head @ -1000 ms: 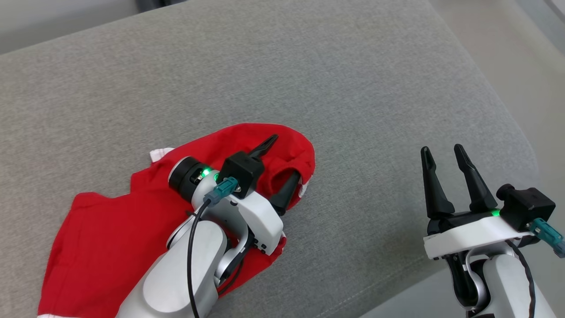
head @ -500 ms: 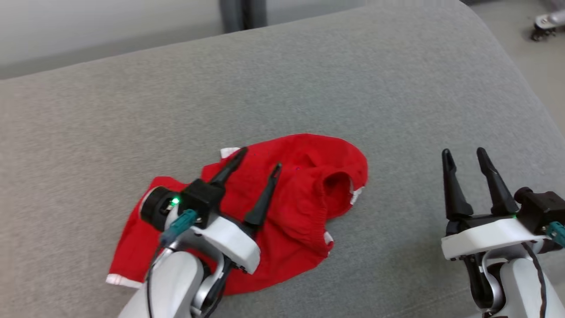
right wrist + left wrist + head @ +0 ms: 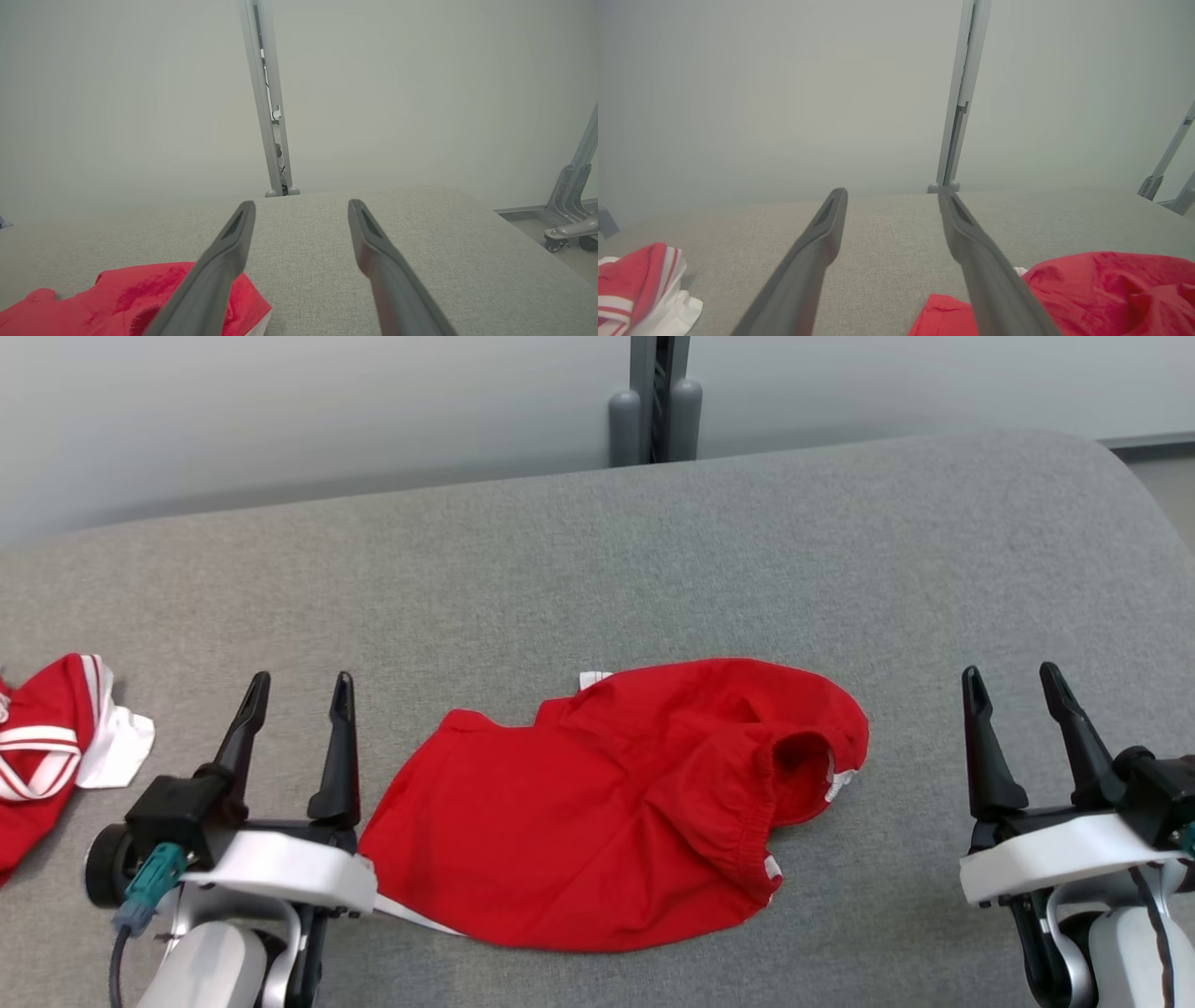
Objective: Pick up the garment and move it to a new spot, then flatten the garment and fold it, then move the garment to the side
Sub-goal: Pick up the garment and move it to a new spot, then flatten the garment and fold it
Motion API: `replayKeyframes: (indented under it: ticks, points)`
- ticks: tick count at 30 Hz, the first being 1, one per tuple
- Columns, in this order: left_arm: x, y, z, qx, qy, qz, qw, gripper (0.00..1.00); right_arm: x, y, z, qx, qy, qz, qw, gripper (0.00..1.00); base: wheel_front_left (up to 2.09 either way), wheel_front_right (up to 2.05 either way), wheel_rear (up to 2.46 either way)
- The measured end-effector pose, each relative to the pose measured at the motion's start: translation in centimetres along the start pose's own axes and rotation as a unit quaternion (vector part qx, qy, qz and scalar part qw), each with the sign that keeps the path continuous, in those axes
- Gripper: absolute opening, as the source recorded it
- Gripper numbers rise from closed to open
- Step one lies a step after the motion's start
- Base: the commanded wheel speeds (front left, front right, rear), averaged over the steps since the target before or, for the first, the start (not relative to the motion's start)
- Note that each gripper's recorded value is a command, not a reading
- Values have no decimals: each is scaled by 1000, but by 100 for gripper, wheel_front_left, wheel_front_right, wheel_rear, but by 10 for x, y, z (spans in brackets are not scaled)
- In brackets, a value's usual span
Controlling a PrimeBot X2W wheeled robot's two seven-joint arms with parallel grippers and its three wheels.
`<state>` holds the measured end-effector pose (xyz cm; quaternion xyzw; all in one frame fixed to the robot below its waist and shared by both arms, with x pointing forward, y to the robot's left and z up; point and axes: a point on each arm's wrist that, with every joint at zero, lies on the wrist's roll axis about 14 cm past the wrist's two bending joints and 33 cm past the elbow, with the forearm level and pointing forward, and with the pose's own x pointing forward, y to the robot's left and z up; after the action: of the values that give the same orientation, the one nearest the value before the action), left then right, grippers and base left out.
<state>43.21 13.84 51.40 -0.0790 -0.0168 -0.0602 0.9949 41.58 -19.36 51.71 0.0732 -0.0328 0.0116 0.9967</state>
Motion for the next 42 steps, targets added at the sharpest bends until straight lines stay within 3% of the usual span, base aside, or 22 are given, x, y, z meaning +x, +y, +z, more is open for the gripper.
replayKeyframes:
  ticks: [5, 19, 37, 42]
  points:
    - [-17, 16, 9, 14, -8, 18, 1000, 100, -7, 10, 4, -5, 1, 15, 1000, 100, 0, 0, 0]
    - [-63, 16, 16, 20, 1, 21, 1000, 100, -48, 14, 11, -16, 13, 22, 1000, 100, 0, 0, 0]
    - [-68, 16, 12, 19, 14, 23, 999, 100, -53, 15, 17, -21, 12, 22, 999, 100, 0, 0, 0]
    - [-68, 18, 13, 19, 13, 27, 999, 100, -49, 26, 11, -36, 30, 47, 998, 100, 0, 0, 0]
